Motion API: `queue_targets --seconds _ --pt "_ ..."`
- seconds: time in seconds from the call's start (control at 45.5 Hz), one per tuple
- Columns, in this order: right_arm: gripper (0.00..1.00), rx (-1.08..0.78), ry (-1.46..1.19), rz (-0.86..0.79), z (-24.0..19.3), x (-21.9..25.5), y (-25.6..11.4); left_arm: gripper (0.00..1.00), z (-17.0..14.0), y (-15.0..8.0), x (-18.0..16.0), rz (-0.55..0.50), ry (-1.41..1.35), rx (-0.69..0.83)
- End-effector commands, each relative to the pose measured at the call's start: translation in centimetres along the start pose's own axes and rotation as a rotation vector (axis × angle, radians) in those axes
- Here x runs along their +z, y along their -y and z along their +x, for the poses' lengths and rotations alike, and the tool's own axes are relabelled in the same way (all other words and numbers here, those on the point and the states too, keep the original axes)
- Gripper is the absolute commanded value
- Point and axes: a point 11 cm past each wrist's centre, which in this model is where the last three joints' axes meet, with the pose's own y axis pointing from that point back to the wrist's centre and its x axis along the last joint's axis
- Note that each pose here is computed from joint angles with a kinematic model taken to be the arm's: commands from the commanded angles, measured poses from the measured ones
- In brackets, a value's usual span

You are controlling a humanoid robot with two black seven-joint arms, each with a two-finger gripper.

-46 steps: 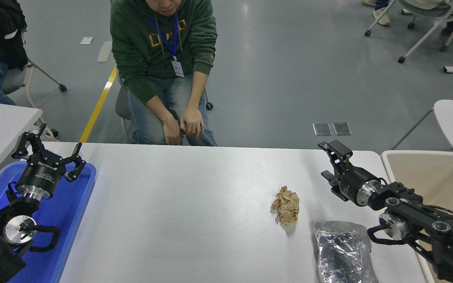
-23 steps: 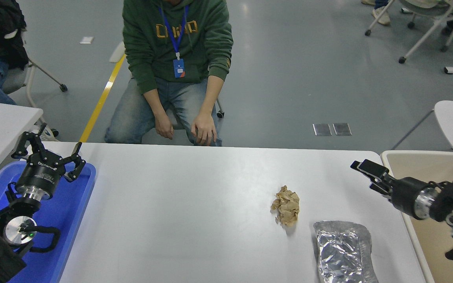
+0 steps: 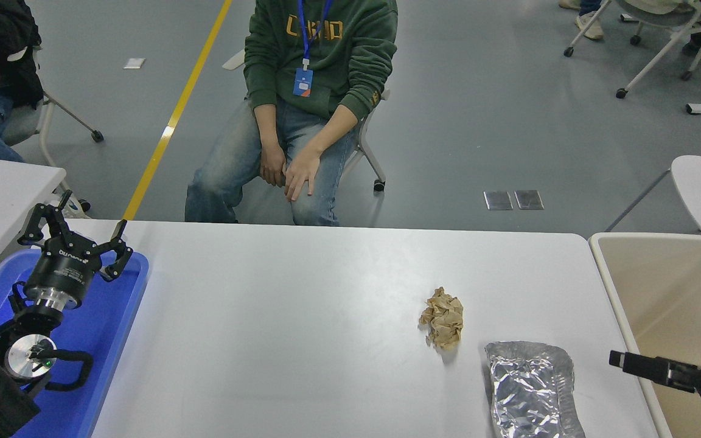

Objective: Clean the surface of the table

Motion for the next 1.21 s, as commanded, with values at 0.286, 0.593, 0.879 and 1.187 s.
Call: queue_targets --seconds 0.286,0.593,0.879,1.187 --pt "1.00 -0.120 -0.063 0.065 -4.3 -1.9 3.3 1.00 0.0 0.0 0.0 0.000 0.000 0.000" --pt "1.00 -0.132 -0.054 0.061 -5.1 -3.0 5.8 1.00 0.0 0.0 0.0 0.000 0.000 0.000" --pt "1.00 -0.119 -0.066 0.030 -5.0 -2.2 8.3 1.00 0.0 0.0 0.0 -0.001 -0.001 0.000" --pt "1.00 -0.128 -0.052 0.031 -5.7 -2.7 9.6 1.00 0.0 0.0 -0.1 0.001 -0.001 0.000"
